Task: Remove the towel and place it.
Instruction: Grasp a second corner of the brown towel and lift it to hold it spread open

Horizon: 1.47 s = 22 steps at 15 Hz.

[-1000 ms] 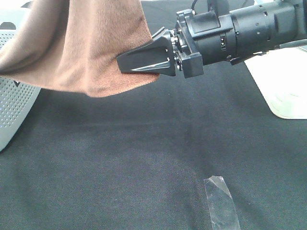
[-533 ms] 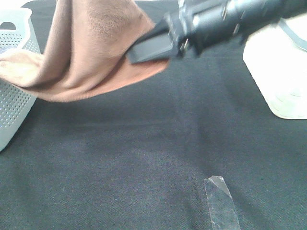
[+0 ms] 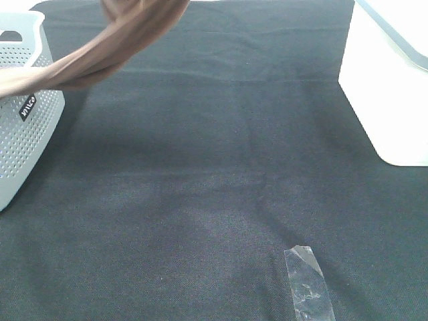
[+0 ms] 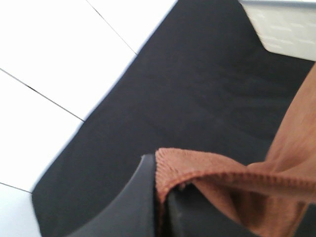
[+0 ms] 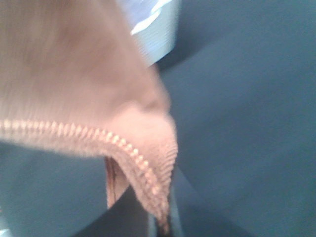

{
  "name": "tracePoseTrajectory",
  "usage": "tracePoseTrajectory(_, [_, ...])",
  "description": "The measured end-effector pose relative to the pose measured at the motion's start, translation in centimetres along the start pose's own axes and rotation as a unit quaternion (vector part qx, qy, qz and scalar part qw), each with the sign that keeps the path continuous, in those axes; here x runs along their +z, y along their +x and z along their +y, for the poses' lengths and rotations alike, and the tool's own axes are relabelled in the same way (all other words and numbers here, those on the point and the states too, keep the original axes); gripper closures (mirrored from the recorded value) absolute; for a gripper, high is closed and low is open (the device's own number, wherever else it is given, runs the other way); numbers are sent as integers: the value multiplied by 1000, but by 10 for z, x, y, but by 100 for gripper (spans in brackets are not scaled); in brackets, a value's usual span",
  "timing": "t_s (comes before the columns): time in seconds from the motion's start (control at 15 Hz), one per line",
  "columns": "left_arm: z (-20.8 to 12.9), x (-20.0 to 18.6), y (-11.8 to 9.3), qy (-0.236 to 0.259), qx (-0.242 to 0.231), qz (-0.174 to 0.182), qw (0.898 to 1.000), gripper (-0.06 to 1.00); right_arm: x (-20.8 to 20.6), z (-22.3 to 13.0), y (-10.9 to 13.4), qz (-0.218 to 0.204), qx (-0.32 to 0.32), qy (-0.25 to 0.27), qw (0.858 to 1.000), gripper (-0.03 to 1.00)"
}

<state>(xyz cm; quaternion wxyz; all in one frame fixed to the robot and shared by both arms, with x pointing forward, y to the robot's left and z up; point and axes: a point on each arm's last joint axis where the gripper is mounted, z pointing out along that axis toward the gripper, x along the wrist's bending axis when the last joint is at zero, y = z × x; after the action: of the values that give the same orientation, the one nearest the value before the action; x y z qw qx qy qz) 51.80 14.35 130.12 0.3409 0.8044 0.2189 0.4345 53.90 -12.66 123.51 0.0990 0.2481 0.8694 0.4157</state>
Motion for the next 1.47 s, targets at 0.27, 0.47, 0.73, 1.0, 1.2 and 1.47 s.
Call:
tracePoseTrajectory(0.27, [13, -2, 12, -73, 12, 62, 995, 94, -19, 24, -11, -79, -49, -30, 995, 96])
tracePoseTrajectory(0.47, [12, 3, 23, -92, 11, 92, 991, 94, -17, 26, -24, -136, -63, -28, 988, 96])
tracePoseTrajectory(0.73, [7, 32, 24, -79, 38, 112, 990, 94, -24, 37, -41, -238, -101, -73, 963, 96])
tracePoseTrajectory(1.0, [14, 48, 26, -124, 74, 154, 978, 94, -25, 48, -52, -305, -209, -101, 924, 96])
tracePoseTrajectory(1.2, [8, 67, 42, -163, 60, 192, 966, 94, -13, 54, -63, -339, -292, -106, 888, 96])
tracePoseTrajectory(1.47, [-18, 100, 68, -191, 0, 221, 957, 94, 15, 58, -83, -376, -312, -142, 861, 96])
